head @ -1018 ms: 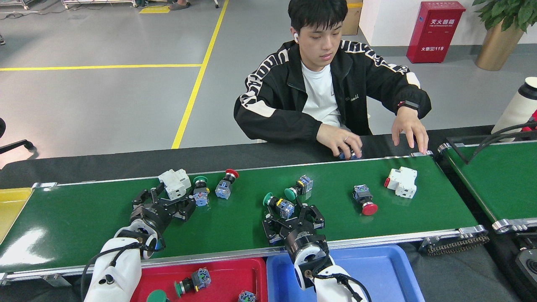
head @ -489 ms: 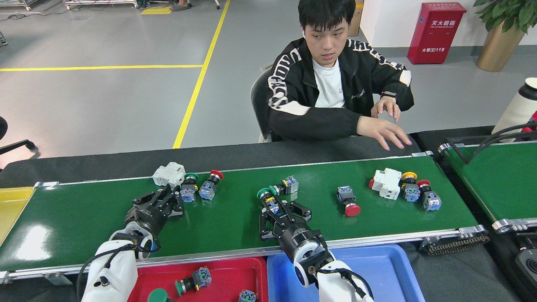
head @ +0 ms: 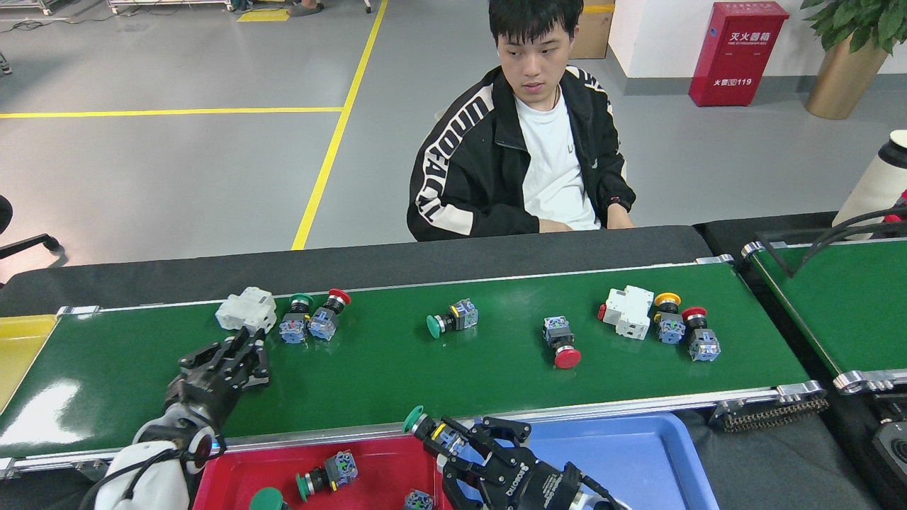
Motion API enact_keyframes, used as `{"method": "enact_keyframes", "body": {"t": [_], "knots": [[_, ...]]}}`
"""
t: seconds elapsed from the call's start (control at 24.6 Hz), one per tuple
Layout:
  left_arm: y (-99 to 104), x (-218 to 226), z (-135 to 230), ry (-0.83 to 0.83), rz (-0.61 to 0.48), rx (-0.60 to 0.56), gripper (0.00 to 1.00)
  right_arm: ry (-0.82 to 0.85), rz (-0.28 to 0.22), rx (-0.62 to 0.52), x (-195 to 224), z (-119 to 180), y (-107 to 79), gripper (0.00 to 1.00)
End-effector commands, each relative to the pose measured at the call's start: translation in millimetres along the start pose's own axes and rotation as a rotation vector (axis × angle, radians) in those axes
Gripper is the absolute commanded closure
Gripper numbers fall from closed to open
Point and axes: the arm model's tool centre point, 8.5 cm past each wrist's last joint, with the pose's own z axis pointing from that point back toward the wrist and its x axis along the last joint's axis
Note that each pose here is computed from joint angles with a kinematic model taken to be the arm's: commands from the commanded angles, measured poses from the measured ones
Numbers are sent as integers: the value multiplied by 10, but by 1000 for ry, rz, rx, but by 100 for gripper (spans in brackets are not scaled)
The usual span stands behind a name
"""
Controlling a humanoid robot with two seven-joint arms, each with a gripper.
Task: Pick switch part from conveyor to tray
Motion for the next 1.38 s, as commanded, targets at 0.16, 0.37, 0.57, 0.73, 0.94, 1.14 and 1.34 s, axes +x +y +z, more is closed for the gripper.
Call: {"method": "enact_keyframes", "body": {"t": [0.16,0.37,0.57,0.73,0.94,1.14,1.34], "knots": [[9,-99,781,-76,-18,94,94,56,-11,17,-76,-81,-77,2],[73,112,1372,-161,-26,144,94,254,-20,-36,-523,46,-268,2],[123,432,1644,-283,-32,172,93,656,-57,-143,-1369,587,-572,2],[135,763,1647,-453,-31,184,93,849,-58,-225,-1657,1133,-554,2],[345,1261,1388,-620,-120,220,93,857,-67,-200,-1176,1567,-221,2],[447,2241,1193,-885,-271,225,92,822,-26,-170,-1049,1426,-164,3],[289,2969,1287,-1010,-416,194,80,774,-30,-198,-1015,937,-279,3]]}}
